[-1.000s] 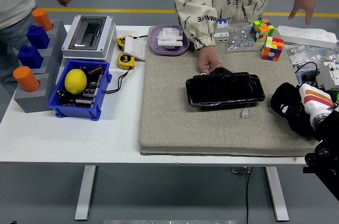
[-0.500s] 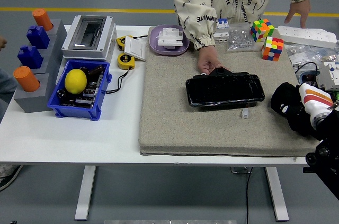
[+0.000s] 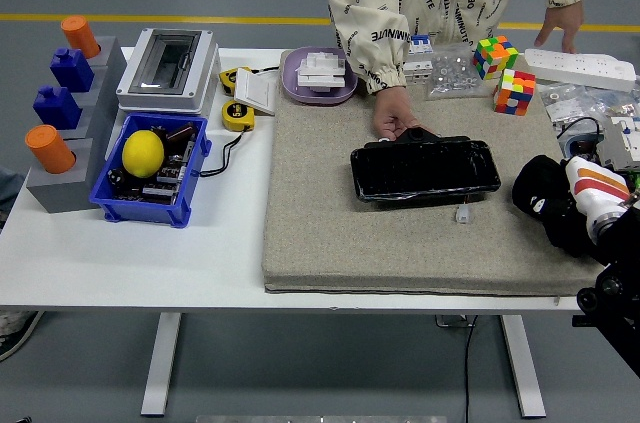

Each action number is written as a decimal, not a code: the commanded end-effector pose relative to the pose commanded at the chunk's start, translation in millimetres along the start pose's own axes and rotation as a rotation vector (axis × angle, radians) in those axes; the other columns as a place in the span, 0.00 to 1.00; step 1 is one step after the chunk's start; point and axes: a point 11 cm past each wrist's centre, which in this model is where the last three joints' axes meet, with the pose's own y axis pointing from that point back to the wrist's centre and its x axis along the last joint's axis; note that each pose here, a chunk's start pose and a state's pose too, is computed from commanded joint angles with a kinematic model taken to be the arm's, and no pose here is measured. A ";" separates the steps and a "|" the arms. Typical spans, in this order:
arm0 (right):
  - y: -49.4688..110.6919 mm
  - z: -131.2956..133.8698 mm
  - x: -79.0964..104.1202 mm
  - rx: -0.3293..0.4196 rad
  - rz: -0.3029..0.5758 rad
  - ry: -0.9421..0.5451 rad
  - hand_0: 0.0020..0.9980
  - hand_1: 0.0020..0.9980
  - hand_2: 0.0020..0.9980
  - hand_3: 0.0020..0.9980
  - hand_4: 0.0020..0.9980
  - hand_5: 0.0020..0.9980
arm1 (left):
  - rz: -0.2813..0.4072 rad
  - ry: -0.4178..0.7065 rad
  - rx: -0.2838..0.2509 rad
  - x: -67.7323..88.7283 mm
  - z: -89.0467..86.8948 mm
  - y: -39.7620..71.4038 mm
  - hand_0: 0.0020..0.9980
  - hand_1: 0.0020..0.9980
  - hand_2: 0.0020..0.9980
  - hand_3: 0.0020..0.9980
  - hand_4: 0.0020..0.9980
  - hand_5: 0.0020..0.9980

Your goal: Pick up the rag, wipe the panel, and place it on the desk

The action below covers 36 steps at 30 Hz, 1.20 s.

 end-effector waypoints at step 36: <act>-0.9 6.3 5.0 -0.060 0.024 -0.019 0.41 0.49 0.54 0.51 0.70 0.18 | -0.006 0.012 -0.003 -3.7 1.9 0.0 0.65 0.66 0.69 0.58 0.68 0.43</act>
